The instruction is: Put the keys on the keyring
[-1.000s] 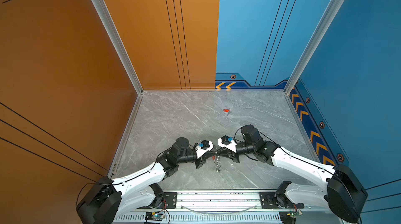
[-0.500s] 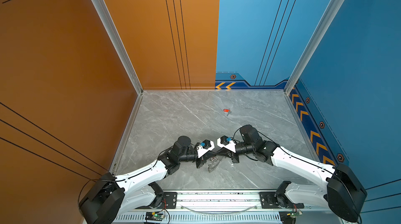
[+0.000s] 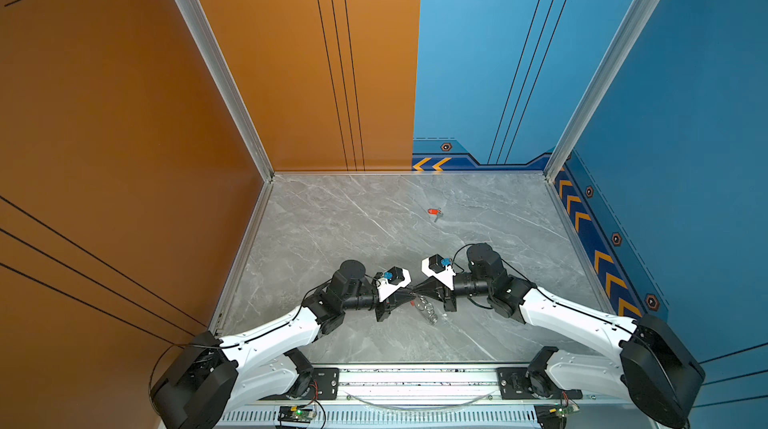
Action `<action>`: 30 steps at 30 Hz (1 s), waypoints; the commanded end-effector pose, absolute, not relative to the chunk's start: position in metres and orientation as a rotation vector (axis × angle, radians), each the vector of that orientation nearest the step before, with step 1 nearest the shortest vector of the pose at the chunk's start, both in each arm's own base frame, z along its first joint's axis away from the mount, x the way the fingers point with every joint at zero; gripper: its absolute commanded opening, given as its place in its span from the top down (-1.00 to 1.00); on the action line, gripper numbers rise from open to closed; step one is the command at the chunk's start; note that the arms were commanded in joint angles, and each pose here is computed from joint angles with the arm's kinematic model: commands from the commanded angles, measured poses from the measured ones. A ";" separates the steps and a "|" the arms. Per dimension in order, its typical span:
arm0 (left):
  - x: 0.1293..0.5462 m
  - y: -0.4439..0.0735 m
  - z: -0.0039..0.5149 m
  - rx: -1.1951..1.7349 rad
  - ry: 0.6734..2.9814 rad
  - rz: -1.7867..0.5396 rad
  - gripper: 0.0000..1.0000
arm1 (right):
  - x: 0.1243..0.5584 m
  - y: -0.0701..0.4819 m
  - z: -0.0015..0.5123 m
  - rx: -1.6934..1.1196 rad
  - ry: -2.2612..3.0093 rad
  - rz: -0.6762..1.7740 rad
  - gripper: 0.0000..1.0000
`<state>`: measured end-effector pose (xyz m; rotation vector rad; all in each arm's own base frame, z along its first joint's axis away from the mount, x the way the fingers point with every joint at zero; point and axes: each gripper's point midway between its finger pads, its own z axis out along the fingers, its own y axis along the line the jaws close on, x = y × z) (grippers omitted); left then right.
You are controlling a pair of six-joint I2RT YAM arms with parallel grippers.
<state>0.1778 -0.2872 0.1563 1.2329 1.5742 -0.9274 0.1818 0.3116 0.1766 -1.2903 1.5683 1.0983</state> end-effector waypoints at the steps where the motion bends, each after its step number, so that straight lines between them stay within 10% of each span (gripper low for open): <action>1: 0.175 -0.292 0.171 1.241 1.525 -0.948 0.66 | 0.192 0.317 0.213 -1.192 1.408 1.182 1.00; 30: 0.207 -0.259 0.190 0.984 1.515 -0.730 0.24 | 0.216 0.301 0.212 -1.068 1.460 0.961 1.00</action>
